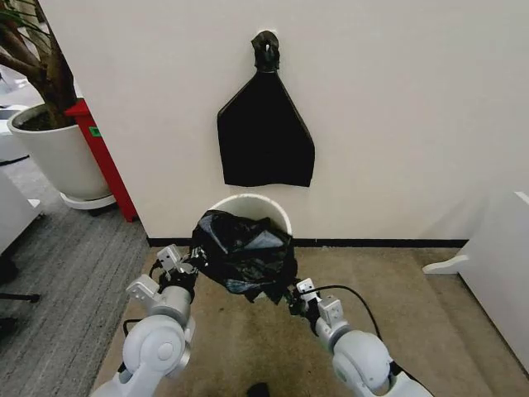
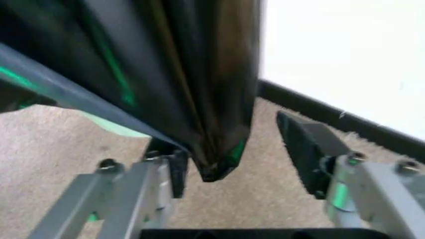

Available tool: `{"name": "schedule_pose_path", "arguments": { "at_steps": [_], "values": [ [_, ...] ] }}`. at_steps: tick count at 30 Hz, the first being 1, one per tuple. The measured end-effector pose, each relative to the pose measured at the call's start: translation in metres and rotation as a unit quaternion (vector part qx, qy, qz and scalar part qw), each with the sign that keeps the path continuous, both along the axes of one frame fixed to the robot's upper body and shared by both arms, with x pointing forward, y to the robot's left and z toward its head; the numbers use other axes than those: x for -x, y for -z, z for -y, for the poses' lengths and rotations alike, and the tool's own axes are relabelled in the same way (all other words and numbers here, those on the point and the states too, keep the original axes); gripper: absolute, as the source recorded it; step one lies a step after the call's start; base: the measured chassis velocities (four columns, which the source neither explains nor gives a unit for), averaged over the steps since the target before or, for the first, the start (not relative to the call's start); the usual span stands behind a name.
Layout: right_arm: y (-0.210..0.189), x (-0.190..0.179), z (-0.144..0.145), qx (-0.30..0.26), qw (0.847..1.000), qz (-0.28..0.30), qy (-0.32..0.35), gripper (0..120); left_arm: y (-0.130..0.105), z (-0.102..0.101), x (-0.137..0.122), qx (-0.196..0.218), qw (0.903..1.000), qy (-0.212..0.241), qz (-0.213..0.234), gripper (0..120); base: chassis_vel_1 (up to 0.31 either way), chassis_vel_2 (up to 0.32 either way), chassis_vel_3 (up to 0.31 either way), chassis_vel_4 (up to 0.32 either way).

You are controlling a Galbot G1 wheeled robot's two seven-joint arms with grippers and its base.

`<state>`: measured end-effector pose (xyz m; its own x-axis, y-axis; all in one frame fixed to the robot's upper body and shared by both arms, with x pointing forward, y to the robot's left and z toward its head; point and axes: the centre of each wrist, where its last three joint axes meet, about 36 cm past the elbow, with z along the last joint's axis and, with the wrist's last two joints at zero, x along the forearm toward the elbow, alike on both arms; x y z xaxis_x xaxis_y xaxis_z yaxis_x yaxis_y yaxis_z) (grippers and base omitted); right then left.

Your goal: Place the garbage bag over the trash bin.

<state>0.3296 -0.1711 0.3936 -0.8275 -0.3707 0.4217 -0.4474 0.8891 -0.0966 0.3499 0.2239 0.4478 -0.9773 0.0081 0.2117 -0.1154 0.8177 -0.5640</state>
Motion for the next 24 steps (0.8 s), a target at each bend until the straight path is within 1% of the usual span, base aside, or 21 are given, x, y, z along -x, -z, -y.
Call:
{"name": "schedule_pose_path", "arguments": {
  "at_steps": [4, 5, 6, 10, 11, 12, 13, 16, 18, 21, 24],
  "values": [
    [-0.012, 0.001, 0.009, 0.005, 1.000, 0.022, 0.016, 65, 0.006, -0.006, -0.010, -0.020, 0.9997, -0.012, 0.004, 5, 0.000, 0.000, 0.000, 0.000],
    [-0.017, -0.001, 0.013, 0.007, 0.999, 0.033, 0.024, 70, 0.009, -0.007, -0.011, -0.029, 0.9995, -0.013, 0.005, 5, 0.000, 0.000, 0.000, 0.000],
    [-0.017, -0.001, 0.013, 0.007, 0.999, 0.033, 0.024, 70, 0.009, -0.007, -0.011, -0.029, 0.9995, -0.013, 0.005, 5, 0.000, 0.000, 0.000, 0.000],
    [-0.038, -0.015, 0.030, 0.016, 0.996, 0.074, 0.046, 88, 0.016, -0.006, -0.012, -0.045, 0.9989, -0.013, 0.006, 5, 0.000, 0.000, 0.000, 0.000],
    [-0.042, -0.017, 0.033, 0.017, 0.995, 0.080, 0.049, 91, 0.017, -0.006, -0.012, -0.047, 0.9988, -0.013, 0.007, 5, 0.000, 0.000, 0.000, 0.000],
    [-0.042, -0.017, 0.033, 0.017, 0.995, 0.080, 0.049, 91, 0.017, -0.006, -0.012, -0.047, 0.9988, -0.013, 0.007, 5, 0.000, 0.000, 0.000, 0.000],
    [-0.047, -0.020, 0.035, 0.017, 0.995, 0.087, 0.052, 95, 0.018, -0.006, -0.012, -0.050, 0.9987, -0.012, 0.007, 5, 0.000, 0.000, 0.000, 0.000],
    [-0.058, -0.027, 0.039, 0.015, 0.993, 0.106, 0.056, 100, 0.020, -0.005, -0.012, -0.055, 0.9984, -0.009, 0.008, 5, 0.000, 0.000, 0.000, 0.000],
    [-0.063, -0.032, 0.041, 0.016, 0.991, 0.117, 0.059, 100, 0.020, -0.004, -0.012, -0.057, 0.9983, -0.008, 0.009, 5, 0.000, 0.000, 0.000, 0.000],
    [-0.063, -0.034, 0.042, 0.017, 0.991, 0.118, 0.059, 100, 0.020, -0.004, -0.012, -0.057, 0.9983, -0.007, 0.009, 5, 0.000, 0.000, 0.000, 0.000],
    [-0.057, -0.035, 0.046, 0.023, 0.992, 0.106, 0.057, 100, 0.020, -0.005, -0.012, -0.059, 0.9982, -0.007, 0.011, 5, 0.000, 0.000, 0.000, 0.000]
  ]
}}
